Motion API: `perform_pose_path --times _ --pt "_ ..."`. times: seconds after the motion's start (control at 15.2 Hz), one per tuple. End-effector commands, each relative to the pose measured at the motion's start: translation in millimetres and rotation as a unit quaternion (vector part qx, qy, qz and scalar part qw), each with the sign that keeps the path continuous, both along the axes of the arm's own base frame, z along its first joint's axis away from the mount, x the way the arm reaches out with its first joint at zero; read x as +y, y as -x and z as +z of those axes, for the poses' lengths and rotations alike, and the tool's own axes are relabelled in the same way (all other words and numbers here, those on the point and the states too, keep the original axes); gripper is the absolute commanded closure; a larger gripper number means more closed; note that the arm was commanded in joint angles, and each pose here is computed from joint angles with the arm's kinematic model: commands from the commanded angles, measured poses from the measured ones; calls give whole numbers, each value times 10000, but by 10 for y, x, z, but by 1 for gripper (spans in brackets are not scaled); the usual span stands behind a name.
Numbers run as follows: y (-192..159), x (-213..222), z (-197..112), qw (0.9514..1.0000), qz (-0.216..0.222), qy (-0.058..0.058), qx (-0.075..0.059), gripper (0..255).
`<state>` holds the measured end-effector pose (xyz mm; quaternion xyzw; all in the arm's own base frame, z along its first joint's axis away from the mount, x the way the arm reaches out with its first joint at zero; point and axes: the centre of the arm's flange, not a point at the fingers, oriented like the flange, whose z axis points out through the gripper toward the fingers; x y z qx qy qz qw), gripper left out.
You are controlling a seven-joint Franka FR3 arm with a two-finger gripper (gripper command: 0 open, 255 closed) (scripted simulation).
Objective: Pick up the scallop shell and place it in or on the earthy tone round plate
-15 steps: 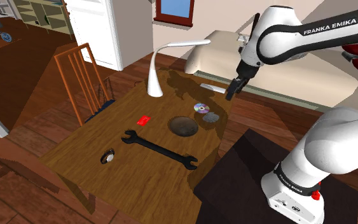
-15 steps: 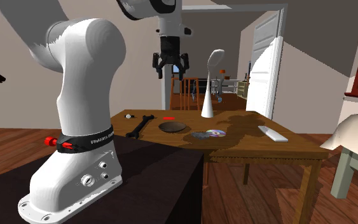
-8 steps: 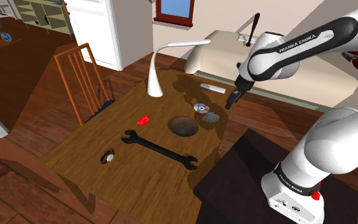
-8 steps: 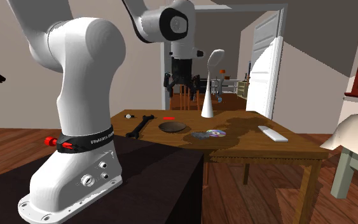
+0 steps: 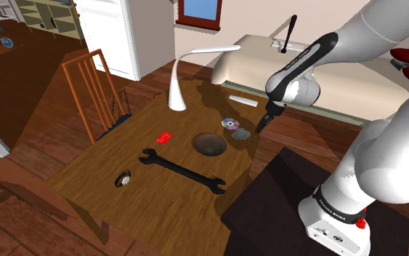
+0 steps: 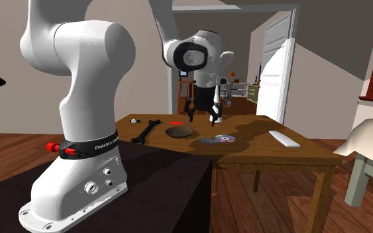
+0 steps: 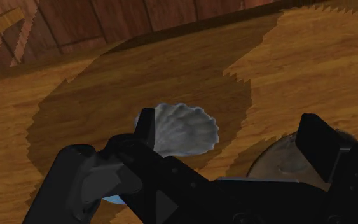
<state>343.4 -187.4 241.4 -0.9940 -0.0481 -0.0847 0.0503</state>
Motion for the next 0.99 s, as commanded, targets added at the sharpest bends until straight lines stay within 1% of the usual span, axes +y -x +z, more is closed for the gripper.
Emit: perform_pose_path --times 0.0,0.07,0.53,0.92 --pt "-22 -130 -249 10000 17 0 -52 0" --pt "-39 -192 -356 10000 35 -11 -66 0" --pt "-104 -151 -717 10000 35 -11 -66 0" --pt "-109 -148 -747 10000 35 -11 -66 0"
